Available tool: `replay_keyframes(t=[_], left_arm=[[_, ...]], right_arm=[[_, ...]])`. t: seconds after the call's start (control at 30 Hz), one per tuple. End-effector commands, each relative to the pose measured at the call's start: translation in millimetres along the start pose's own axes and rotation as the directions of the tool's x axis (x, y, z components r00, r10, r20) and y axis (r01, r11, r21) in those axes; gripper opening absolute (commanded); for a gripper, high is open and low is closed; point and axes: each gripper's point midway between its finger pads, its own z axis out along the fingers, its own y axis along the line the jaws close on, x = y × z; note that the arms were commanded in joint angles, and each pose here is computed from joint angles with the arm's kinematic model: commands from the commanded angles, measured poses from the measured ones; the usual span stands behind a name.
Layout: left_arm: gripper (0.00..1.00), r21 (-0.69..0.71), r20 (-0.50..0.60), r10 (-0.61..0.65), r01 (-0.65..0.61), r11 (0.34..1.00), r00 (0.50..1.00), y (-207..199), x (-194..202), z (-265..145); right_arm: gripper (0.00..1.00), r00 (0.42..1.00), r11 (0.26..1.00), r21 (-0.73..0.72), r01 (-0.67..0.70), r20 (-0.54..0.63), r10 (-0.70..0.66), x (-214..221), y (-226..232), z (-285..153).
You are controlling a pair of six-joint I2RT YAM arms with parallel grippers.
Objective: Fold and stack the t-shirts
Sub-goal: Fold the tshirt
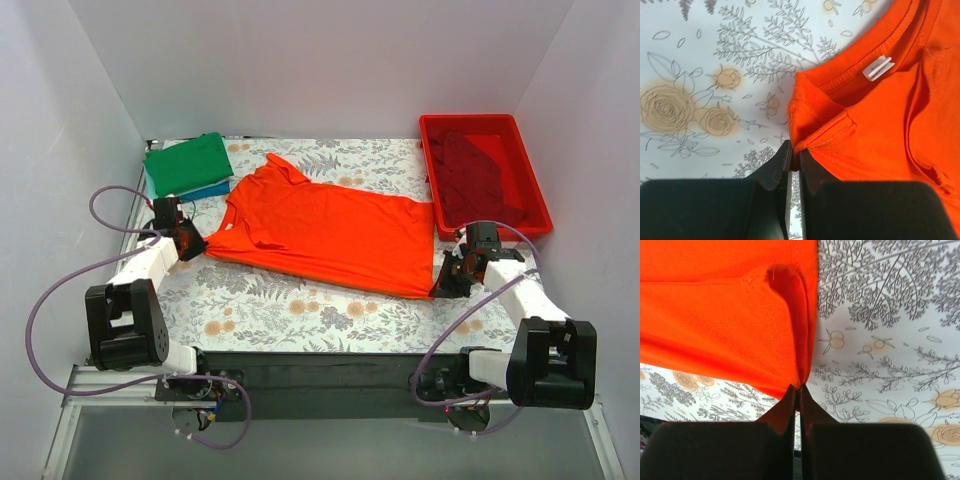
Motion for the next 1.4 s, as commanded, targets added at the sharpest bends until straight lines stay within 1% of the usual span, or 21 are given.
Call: replay_keyframes(t=[0.0, 0.17, 0.3, 0.33, 0.4, 0.43, 0.47, 0.53, 0.57, 0.63, 0.67, 0.73, 0.77, 0.8, 0.93, 1.03, 1.17, 1.2, 1.27, 1.3, 1.37], left_arm=[[0.00, -0.098, 0.069, 0.028, -0.021, 0.995, 0.997, 20, -11, -14], [0.00, -0.236, 0.044, 0.002, 0.009, 0.972, 0.999, 46, -2, -20], [0.11, -0.300, 0.034, -0.018, 0.028, 0.953, 0.999, 58, 5, -26], [0.21, -0.310, 0.034, -0.021, 0.031, 0.950, 0.999, 59, 4, -28], [0.28, -0.335, 0.034, -0.029, 0.039, 0.941, 0.999, 64, 6, -33], [0.42, -0.335, 0.035, -0.032, 0.042, 0.941, 0.999, 64, 6, -34], [0.49, -0.342, 0.029, -0.036, 0.044, 0.939, 0.999, 66, 9, -36], [0.61, -0.365, 0.054, -0.038, 0.055, 0.929, 0.998, 69, 3, -43], [0.69, -0.370, 0.058, -0.037, 0.056, 0.927, 0.998, 70, 1, -46], [0.72, -0.361, 0.085, -0.033, 0.061, 0.930, 0.996, 67, -8, -53], [0.73, -0.354, 0.097, -0.030, 0.063, 0.933, 0.995, 63, -14, -57], [0.74, -0.312, 0.122, -0.030, 0.067, 0.948, 0.992, 53, -22, -66], [0.74, -0.296, 0.135, -0.026, 0.066, 0.953, 0.990, 49, -25, -69], [0.76, -0.281, 0.145, -0.011, 0.052, 0.958, 0.989, 43, -26, -72], [0.82, -0.255, 0.208, -0.021, 0.075, 0.964, 0.978, 36, -34, -91], [0.82, -0.128, 0.194, -0.062, 0.088, 0.988, 0.979, 11, -32, -99], [0.79, 0.008, 0.126, -0.055, 0.054, 0.999, 0.990, -32, -8, -92], [0.77, 0.050, 0.081, -0.045, 0.041, 0.998, 0.996, -50, 8, -88], [0.74, 0.086, 0.048, -0.026, 0.021, 0.996, 0.999, -70, 24, -83], [0.74, 0.112, 0.011, 0.013, -0.014, 0.994, 1.000, -87, 42, -81], [0.74, 0.138, -0.021, 0.004, -0.001, 0.990, 1.000, -103, 55, -77]], right_arm=[[0.01, 0.999, 0.998, 0.057, -0.023, -0.022, 0.025, 15, -8, -7], [0.01, 0.999, 0.997, 0.060, -0.046, -0.006, 0.047, 17, -5, -18], [0.01, 0.998, 0.996, 0.057, -0.069, -0.010, 0.069, 24, -4, -23], [0.01, 0.997, 0.996, 0.060, -0.071, -0.012, 0.072, 28, -5, -24], [0.01, 0.998, 0.997, 0.058, -0.047, -0.026, 0.048, 35, -1, -24], [0.01, 0.998, 0.998, 0.057, -0.041, -0.036, 0.044, 40, -1, -24], [0.01, 0.998, 0.998, 0.056, -0.042, -0.044, 0.044, 43, -1, -25], [0.01, 0.998, 0.998, 0.055, -0.035, -0.056, 0.038, 50, 0, -25], [0.10, 0.998, 0.998, 0.053, -0.032, -0.058, 0.036, 52, 0, -26], [0.29, 0.998, 0.998, 0.061, -0.030, -0.057, 0.033, 56, 0, -28], [0.49, 0.998, 0.997, 0.073, -0.032, -0.043, 0.035, 53, -2, -30], [0.72, 0.999, 0.996, 0.076, -0.035, -0.004, 0.036, 48, 0, -36], [0.85, 0.999, 0.996, 0.086, -0.033, 0.034, 0.030, 38, 1, -43], [0.87, 0.998, 0.996, 0.086, -0.022, 0.061, 0.017, 33, 2, -48], [0.86, 0.988, 0.998, 0.062, 0.026, 0.148, -0.035, 6, 16, -68], [0.83, 0.981, 0.996, 0.017, 0.082, 0.173, -0.084, -5, 28, -73], [0.75, 0.983, 0.994, -0.028, 0.109, 0.150, -0.104, -6, 38, -63], [0.73, 0.985, 0.994, -0.030, 0.108, 0.138, -0.103, -6, 39, -59], [0.70, 0.984, 0.992, -0.038, 0.123, 0.133, -0.117, -5, 43, -54], [0.69, 0.984, 0.992, -0.039, 0.122, 0.136, -0.115, -6, 44, -52], [0.67, 0.985, 0.990, -0.047, 0.131, 0.124, -0.124, -2, 46, -48]])
